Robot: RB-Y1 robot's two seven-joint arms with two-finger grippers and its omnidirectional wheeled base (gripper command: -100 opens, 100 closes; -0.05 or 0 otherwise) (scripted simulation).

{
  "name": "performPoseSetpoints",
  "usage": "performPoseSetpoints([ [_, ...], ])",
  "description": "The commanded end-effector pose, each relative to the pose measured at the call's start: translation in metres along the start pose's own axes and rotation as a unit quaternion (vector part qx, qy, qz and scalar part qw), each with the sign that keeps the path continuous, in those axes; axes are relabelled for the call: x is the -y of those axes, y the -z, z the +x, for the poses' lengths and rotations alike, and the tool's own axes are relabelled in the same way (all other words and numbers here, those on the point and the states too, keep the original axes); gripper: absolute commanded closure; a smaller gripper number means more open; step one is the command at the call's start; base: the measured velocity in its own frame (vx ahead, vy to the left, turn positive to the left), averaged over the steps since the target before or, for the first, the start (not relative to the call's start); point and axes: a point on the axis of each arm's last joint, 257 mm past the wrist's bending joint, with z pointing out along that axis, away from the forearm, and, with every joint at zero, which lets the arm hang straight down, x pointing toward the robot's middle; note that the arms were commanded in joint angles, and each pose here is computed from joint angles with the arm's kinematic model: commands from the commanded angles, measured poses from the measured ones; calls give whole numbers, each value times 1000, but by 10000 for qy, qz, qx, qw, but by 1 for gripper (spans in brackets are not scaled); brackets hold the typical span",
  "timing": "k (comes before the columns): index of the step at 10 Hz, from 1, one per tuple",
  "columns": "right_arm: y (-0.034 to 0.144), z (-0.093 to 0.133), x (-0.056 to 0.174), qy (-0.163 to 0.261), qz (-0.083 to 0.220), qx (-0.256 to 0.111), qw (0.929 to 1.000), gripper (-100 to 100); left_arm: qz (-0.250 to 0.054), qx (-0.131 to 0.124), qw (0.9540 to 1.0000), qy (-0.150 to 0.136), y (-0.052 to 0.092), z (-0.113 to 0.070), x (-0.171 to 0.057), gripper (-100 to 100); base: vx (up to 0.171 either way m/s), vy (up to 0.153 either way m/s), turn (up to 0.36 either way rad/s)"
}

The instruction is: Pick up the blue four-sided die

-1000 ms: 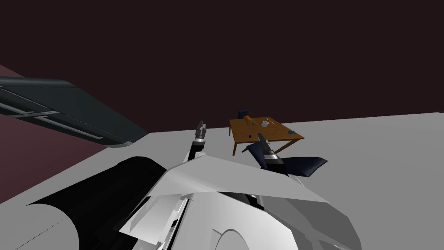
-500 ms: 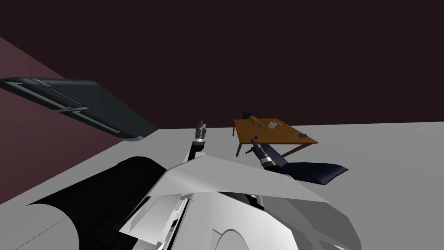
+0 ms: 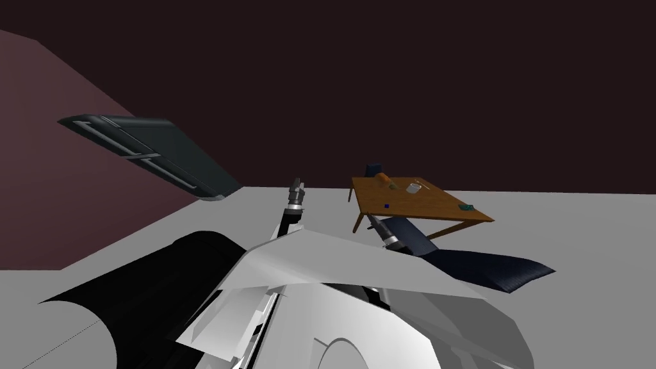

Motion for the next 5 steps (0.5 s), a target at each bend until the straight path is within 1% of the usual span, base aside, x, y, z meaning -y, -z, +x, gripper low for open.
performPoseSetpoints([
  [1, 7, 21, 16, 244, 98, -353, 9990, -100, 0, 0, 10000, 0, 0, 0, 0, 0, 24, 71, 153],
  [2, 10, 25, 25, 238, 189, -393, 9988, -100, 0, 0, 10000, 1, 0, 0, 0, 0, 20, 58, 125],
  [3, 19, 42, 43, 467, 304, -716, 9959, -100, 0, 0, 10000, 0, 0, 0, 0, 0, 16, 69, 230],
  [4, 21, 44, 47, 465, 352, -737, 9956, -100, 1, 0, 10000, 1, 0, 0, 0, 0, 12, 49, 97],
  [5, 32, 58, 63, 713, 435, -1047, 9910, -100, 0, 0, 10000, 0, 0, 0, 0, 0, 18, 50, 227],
])
